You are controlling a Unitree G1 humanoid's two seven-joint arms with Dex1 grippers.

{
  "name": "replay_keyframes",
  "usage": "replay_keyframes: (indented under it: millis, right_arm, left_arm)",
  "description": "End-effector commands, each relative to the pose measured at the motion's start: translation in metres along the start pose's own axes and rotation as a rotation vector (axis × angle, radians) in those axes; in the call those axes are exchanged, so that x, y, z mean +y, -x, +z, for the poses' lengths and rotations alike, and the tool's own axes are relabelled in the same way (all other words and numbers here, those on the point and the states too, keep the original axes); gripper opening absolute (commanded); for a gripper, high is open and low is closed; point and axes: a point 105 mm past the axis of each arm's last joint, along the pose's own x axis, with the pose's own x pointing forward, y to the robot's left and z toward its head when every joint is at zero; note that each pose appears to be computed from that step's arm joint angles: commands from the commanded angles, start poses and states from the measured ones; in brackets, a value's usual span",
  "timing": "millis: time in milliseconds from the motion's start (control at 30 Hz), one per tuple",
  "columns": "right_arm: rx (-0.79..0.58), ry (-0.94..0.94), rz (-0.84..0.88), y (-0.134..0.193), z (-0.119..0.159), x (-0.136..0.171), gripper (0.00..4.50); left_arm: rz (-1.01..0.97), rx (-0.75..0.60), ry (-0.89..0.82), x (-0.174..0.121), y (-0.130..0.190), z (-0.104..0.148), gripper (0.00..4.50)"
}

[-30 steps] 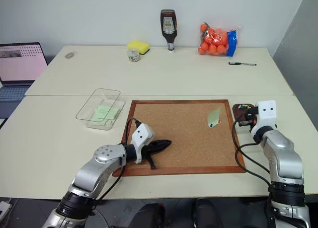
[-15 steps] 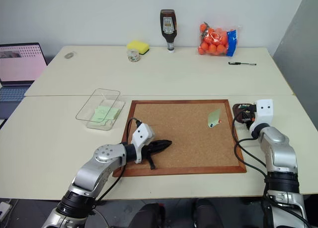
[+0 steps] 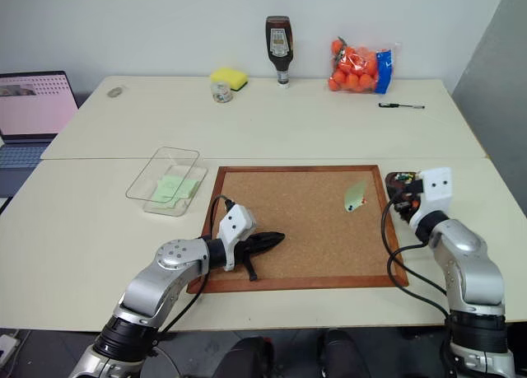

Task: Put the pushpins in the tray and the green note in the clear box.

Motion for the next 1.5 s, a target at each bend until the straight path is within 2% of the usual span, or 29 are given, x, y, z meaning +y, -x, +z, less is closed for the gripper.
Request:
replay_keyframes:
  millis: [33,167,700,967,1033,1267,1300,1500]
  right_arm:
    - [-0.011,0.055,0.081,-0.001,0.004,0.026,1.85]
    - [0.036,0.132,0.169,-0.007,-0.008,0.047,1.85]
    - [0.021,0.149,0.099,-0.023,-0.009,0.032,1.85]
    - [0.023,0.133,0.109,-0.029,-0.012,0.035,1.85]
    - [0.022,0.133,0.109,-0.03,-0.011,0.036,1.67]
    - [0.02,0.129,0.1,-0.032,-0.012,0.034,0.35]
    - [0.02,0.13,0.1,-0.031,-0.012,0.033,0.03]
    - [0.013,0.125,0.104,-0.028,-0.01,0.033,0.01]
  left_arm:
    - [-0.009,-0.013,-0.025,-0.001,0.0,0.006,0.0]
    - [-0.008,-0.011,-0.031,0.0,0.001,0.006,0.0]
    - [0.0,-0.008,-0.031,0.0,0.002,0.005,0.0]
    - [-0.001,-0.008,-0.032,0.0,0.002,0.005,0.0]
    - [0.0,-0.008,-0.032,0.001,0.002,0.005,0.0]
    - [0.002,-0.008,-0.029,0.0,0.003,0.005,0.0]
    - [0.003,-0.008,-0.029,0.0,0.003,0.005,0.0]
    - [0.007,-0.008,-0.03,0.0,0.003,0.005,0.0]
